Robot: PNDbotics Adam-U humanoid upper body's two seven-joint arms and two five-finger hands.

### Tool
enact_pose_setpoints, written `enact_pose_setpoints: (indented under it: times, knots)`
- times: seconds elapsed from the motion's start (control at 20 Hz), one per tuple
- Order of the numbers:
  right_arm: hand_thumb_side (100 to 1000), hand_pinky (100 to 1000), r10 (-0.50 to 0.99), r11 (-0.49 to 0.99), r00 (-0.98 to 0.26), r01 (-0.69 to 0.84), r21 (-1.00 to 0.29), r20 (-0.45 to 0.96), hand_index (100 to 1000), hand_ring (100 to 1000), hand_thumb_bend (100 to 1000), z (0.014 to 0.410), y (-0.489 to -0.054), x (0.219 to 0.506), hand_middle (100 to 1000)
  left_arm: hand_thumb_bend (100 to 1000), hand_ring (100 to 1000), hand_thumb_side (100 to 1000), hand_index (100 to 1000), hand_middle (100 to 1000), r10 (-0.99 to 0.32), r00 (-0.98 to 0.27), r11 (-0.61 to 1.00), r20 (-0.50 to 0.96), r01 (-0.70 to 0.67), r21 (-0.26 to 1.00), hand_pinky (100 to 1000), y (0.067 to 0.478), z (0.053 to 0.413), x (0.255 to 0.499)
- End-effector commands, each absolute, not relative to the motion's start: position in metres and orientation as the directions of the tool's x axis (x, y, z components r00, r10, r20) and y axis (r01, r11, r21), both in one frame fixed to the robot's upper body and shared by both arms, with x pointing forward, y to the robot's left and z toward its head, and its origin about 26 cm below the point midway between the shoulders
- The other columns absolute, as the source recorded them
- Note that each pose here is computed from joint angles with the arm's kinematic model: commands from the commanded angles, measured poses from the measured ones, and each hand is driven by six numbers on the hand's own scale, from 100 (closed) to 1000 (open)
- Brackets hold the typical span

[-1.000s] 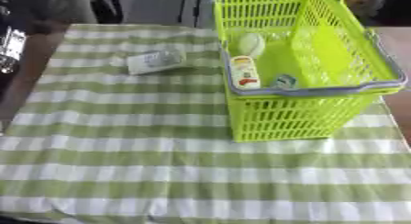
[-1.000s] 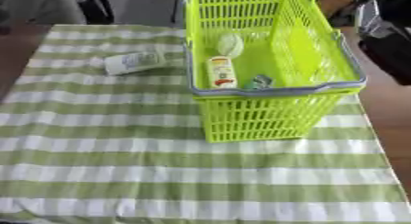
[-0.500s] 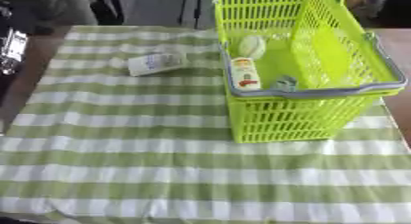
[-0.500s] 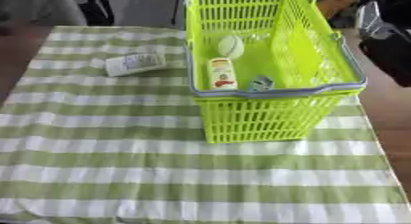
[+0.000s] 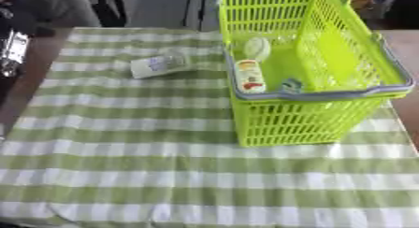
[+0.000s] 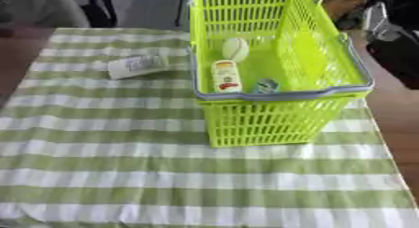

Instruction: Pick up objects on the table and place them in the box.

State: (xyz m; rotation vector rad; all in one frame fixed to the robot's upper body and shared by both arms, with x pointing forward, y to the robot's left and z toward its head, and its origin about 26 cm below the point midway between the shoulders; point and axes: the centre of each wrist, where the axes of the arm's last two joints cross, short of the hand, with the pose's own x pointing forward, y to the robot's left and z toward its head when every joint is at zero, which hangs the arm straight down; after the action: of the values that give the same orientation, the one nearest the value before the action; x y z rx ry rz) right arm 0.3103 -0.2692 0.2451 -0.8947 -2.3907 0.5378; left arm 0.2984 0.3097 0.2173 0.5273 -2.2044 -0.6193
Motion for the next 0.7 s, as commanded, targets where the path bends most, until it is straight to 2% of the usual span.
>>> enact_pose_setpoints:
  times: [0.05,0.1,0.15,0.2,0.25,0.4,0.45,0.6,0.7]
  knots:
    - [413,559,0.702,0.687,-0.646,0.501,-0.526,0.3,778,567,141,0.254,-0.272,0.307,625,239,824,744,810,765,-0.735,-0.545,0.596,0.403,-0.238,0.767,795,0.319,0.242,0.306]
    - [413,559,0.7,0.688,-0.648,0.498,-0.528,0.3,778,567,141,0.253,-0.271,0.308,625,239,824,744,810,765,-0.804,-0.498,0.49,0.326,-0.244,0.837,795,0.323,0.249,0.314]
    - [415,558,0.698,0.689,-0.65,0.495,-0.529,0.301,778,566,143,0.253,-0.271,0.308,625,323,829,715,823,750,-0.85,-0.46,0.401,0.259,-0.244,0.883,805,0.326,0.254,0.32]
    - [416,558,0.697,0.69,-0.651,0.492,-0.531,0.301,778,566,143,0.253,-0.271,0.308,625,355,833,706,825,748,-0.892,-0.416,0.291,0.175,-0.234,0.928,810,0.329,0.261,0.33]
    - [416,558,0.696,0.69,-0.652,0.49,-0.533,0.301,777,565,144,0.253,-0.27,0.308,625,472,839,688,831,738,-0.918,-0.382,0.202,0.107,-0.219,0.954,820,0.332,0.266,0.338]
    - [416,558,0.692,0.691,-0.657,0.484,-0.537,0.299,777,565,144,0.253,-0.27,0.308,625,522,841,682,834,736,-0.95,-0.311,0.017,-0.031,-0.152,0.988,823,0.341,0.273,0.367]
    - [416,558,0.691,0.691,-0.658,0.482,-0.538,0.298,777,565,144,0.253,-0.269,0.308,625,635,848,682,852,747,-0.954,-0.295,-0.018,-0.056,-0.13,0.991,831,0.344,0.273,0.374]
    - [417,557,0.686,0.692,-0.667,0.474,-0.544,0.291,777,565,144,0.255,-0.268,0.309,624,672,857,697,855,769,-0.969,-0.22,-0.118,-0.11,0.025,0.993,839,0.353,0.264,0.414]
    - [417,557,0.684,0.693,-0.67,0.471,-0.546,0.289,777,564,147,0.255,-0.267,0.309,624,695,861,700,861,789,-0.976,-0.182,-0.139,-0.122,0.08,0.987,842,0.356,0.256,0.432]
